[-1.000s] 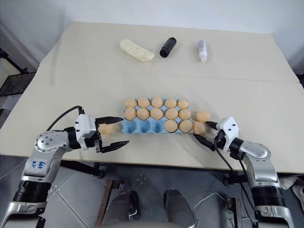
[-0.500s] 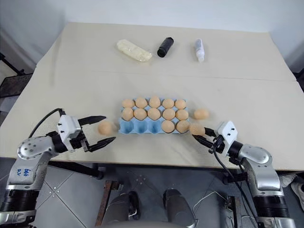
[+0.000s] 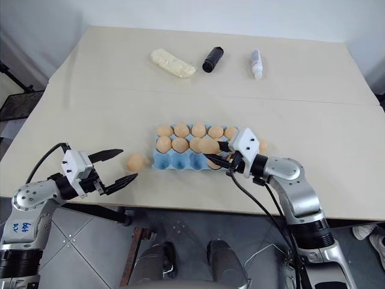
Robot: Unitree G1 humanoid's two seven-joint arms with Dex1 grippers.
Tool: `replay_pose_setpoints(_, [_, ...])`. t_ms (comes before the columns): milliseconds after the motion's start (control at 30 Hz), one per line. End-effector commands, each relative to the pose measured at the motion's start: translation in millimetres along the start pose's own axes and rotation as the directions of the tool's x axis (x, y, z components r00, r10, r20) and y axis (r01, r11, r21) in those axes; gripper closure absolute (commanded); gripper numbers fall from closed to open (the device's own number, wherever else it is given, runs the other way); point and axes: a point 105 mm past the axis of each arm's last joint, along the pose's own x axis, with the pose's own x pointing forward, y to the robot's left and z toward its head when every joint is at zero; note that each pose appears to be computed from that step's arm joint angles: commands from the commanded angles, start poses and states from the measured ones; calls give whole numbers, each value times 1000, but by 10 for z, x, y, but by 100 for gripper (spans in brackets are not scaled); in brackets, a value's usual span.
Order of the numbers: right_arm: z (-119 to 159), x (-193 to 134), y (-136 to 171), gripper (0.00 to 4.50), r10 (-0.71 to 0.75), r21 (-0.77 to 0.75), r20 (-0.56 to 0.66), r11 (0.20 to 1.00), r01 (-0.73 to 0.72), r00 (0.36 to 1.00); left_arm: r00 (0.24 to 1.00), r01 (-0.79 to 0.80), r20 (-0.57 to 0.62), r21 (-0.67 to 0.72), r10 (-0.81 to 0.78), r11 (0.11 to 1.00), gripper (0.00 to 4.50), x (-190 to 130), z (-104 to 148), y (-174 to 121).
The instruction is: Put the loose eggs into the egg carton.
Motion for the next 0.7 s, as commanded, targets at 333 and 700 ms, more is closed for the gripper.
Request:
replay_pose_setpoints(333, [190,-214,13,2,-14,-43,74,999,17,997,998,29,62,30,-31,999,0,72,200,-76])
replay_pose_setpoints(700, [-322,-1445,-345,2,-454,-63,-73,891,450,888,971,203,123,31,-205,979,0,434,325,-273])
